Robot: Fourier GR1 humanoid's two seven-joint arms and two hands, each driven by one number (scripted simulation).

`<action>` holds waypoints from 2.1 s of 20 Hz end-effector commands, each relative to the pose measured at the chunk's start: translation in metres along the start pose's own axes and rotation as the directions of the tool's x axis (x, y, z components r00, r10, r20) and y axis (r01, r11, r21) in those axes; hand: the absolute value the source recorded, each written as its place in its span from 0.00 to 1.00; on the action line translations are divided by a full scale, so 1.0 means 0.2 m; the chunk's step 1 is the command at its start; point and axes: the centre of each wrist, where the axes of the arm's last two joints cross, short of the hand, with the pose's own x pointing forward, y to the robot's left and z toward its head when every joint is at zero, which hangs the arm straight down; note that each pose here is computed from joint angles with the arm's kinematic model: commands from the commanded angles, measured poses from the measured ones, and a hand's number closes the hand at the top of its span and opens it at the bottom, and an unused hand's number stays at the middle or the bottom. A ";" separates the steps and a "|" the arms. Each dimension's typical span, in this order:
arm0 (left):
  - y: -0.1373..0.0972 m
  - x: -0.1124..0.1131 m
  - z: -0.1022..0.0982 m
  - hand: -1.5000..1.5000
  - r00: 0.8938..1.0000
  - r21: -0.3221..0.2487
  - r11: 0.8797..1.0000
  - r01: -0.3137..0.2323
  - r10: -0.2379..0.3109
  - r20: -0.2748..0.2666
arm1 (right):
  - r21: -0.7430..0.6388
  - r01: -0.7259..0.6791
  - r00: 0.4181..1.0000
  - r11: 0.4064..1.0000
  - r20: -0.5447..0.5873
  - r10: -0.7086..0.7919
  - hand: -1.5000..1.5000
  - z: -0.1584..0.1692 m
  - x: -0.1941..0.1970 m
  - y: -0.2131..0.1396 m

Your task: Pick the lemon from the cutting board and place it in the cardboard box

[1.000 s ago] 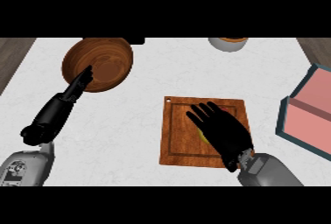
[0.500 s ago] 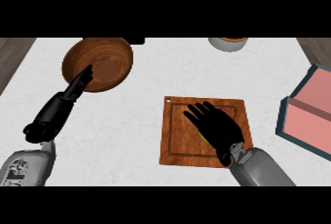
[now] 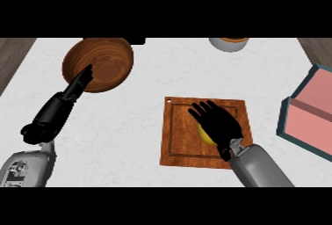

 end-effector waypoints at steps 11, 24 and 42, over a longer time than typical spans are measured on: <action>0.01 -0.09 0.04 0.50 1.000 -0.011 1.000 0.000 0.000 0.002 | -0.181 -0.075 0.981 0.981 0.165 0.106 1.00 -0.02 -0.06 0.15; 0.04 0.00 -0.02 0.50 1.000 0.007 1.000 0.021 -0.021 -0.011 | -0.283 0.195 0.910 0.939 0.410 -0.065 1.00 0.56 -0.03 0.28; -0.01 0.00 0.04 0.50 1.000 0.009 1.000 0.003 -0.003 -0.001 | -0.719 0.390 0.900 0.576 0.165 -0.403 1.00 1.03 -0.36 -0.21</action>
